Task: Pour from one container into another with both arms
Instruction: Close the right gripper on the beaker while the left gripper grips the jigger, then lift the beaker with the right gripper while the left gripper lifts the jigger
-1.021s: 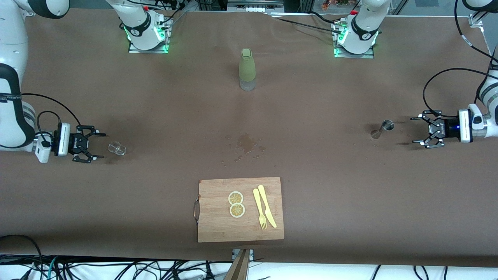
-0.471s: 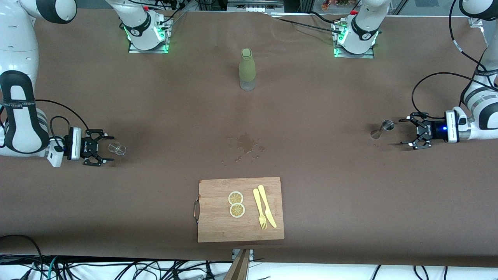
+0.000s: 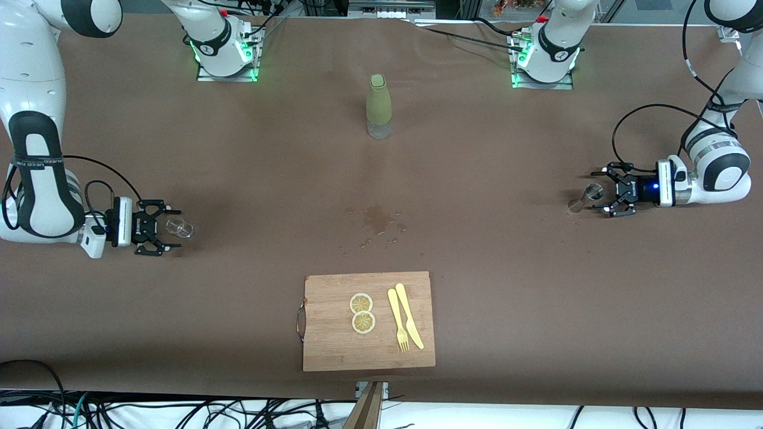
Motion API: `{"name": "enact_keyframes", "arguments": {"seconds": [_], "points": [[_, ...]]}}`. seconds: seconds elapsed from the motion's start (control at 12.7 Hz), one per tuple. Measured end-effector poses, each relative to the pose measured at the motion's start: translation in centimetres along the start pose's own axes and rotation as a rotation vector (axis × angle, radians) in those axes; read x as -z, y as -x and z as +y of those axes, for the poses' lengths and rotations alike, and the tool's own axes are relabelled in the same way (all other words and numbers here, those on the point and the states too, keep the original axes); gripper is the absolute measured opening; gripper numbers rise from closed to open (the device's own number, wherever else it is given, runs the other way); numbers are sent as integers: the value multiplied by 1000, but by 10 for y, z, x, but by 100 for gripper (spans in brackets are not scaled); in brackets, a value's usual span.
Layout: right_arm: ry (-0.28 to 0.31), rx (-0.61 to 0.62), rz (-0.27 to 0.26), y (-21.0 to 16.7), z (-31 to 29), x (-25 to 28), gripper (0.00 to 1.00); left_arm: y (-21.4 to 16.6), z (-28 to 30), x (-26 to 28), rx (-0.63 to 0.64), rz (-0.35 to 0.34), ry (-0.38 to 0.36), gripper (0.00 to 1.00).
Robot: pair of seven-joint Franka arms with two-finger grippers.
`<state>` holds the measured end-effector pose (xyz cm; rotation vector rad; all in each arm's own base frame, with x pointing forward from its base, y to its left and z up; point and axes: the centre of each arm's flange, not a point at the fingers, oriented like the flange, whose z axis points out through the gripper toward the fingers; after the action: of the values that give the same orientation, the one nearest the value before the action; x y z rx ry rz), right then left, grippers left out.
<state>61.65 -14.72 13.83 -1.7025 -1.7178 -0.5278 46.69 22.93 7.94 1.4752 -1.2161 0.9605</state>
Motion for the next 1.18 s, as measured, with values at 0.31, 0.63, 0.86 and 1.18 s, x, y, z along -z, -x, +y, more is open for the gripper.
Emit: {"name": "enact_keyframes", "arguments": {"seconds": [0.31,0.63,0.86,1.18], "points": [[-6,-5,-1,-3,2,-4,96,1,0,-15,-21,25,-31,100],[-8,-4,-1,-5,2,-6,81,-3,-6,-26,-40,8,-45,100],[-4,-4,-6,-6,4,-5,59,-8,-13,-31,-51,6,-63,100],[1,3,-12,-9,7,-4,49,-10,-16,-38,-58,22,-78,100]]}}
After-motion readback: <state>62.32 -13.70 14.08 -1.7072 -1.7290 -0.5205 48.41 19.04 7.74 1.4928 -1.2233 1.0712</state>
